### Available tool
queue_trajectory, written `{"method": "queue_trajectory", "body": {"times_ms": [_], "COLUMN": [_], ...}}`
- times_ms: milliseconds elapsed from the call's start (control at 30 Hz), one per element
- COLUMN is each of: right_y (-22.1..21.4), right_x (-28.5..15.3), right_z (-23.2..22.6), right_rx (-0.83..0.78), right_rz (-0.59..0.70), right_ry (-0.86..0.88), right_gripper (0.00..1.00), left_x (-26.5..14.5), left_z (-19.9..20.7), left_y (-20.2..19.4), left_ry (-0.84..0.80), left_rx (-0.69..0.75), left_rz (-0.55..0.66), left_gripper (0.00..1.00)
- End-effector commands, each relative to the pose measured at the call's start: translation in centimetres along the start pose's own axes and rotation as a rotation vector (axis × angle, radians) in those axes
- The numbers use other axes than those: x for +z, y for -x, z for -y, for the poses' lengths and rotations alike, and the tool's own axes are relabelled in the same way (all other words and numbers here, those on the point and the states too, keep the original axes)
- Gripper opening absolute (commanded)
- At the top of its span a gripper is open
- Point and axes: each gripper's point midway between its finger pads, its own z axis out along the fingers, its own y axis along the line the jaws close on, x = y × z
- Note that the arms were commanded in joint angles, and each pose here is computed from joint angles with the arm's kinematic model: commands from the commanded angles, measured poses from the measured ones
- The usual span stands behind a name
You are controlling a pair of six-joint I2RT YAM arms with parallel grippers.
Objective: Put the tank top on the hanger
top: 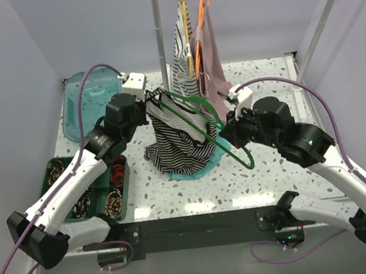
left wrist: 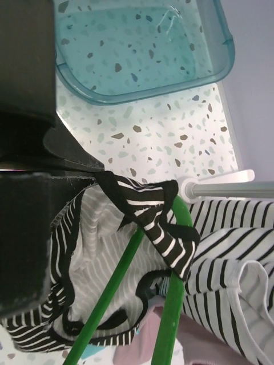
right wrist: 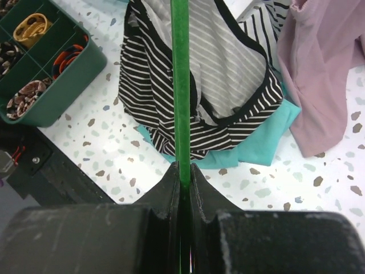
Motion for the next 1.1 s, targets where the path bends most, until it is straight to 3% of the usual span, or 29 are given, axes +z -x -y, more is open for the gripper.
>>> {"method": "queue_trajectory", "body": {"times_ms": [0, 267, 467, 767, 967, 1067], "right_y": [2.5, 0.4, -0.8, -0.3, 0.7, 0.6], "right_x": [-0.3, 0.7, 2.6, 8.0, 9.5, 9.8], "right_z": [0.3, -5.0, -5.9, -5.5, -6.0, -6.2], "right_rx": [-0.031, -0.068, -0.093, -0.137, -0.137, -0.137], "right_rz": [0.09, 0.024, 0.001, 0.007, 0.03, 0.034], "right_ry": [-0.021, 0.289, 0.346, 0.309, 0.328, 0.342], "right_gripper": [0.0, 0.0, 0.0, 0.0, 0.0, 0.0], "left_x": [-2.3, -2.5, -3.6, -6.5, -7.0, -6.7], "left_z": [0.9, 1.4, 2.9, 3.5, 1.6, 1.2], "left_y": [1.7, 3.6, 5.4, 4.1, 2.8, 1.8], "left_ry": [-0.104, -0.134, -0.222, -0.292, -0.214, -0.188], "left_rx": [0.028, 0.042, 0.026, 0.044, 0.067, 0.07], "left_rz": [-0.007, -0.009, 0.002, -0.035, -0.052, -0.066], "left_gripper": [0.0, 0.0, 0.0, 0.0, 0.0, 0.19]}}
